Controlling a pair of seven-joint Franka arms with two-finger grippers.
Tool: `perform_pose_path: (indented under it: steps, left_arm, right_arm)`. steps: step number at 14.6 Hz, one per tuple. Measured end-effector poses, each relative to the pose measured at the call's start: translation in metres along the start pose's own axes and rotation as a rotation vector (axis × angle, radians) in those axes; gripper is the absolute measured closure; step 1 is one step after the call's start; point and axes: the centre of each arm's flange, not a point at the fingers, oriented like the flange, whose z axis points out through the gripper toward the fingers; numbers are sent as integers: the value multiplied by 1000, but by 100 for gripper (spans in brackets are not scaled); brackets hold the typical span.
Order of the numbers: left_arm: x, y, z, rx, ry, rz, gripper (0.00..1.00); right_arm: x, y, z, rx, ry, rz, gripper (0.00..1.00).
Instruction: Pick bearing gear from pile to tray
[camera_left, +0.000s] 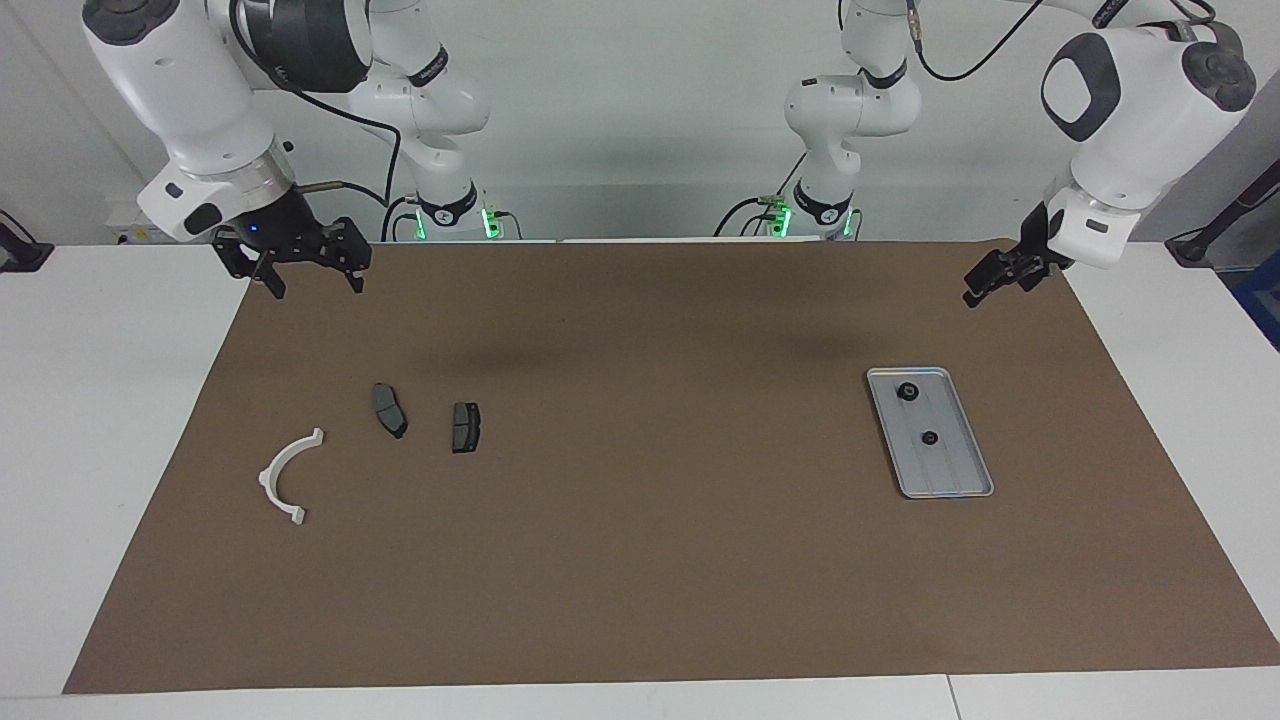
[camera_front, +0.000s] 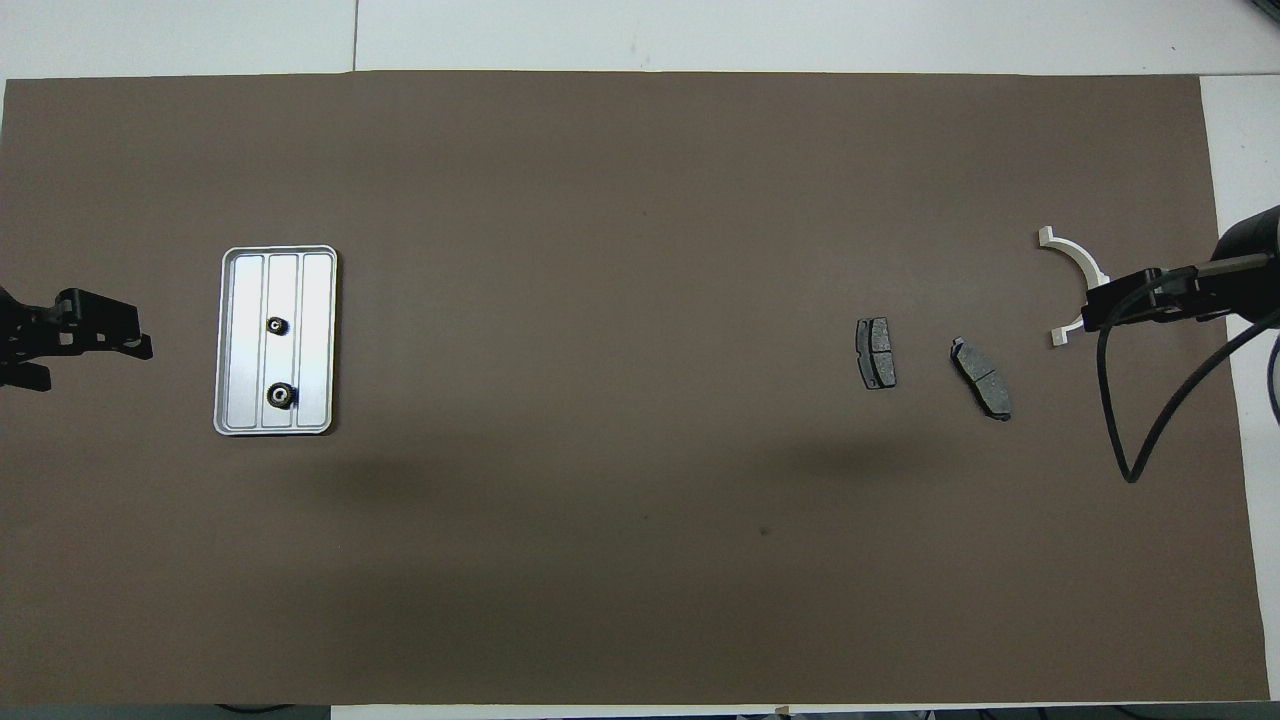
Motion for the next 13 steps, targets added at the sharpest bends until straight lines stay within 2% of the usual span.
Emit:
perform_pose_path:
  steps: [6,10,13]
  left_arm:
    - [6,11,0,3,48,71,0]
    - [13,2,5,25,36,94,0]
    - [10,14,-9,29,36,117,0]
  right_arm:
    - [0,0,0,0,-1,0,0]
    - [0,0,0,0,-1,0,0]
    - [0,0,0,0,0,0,0]
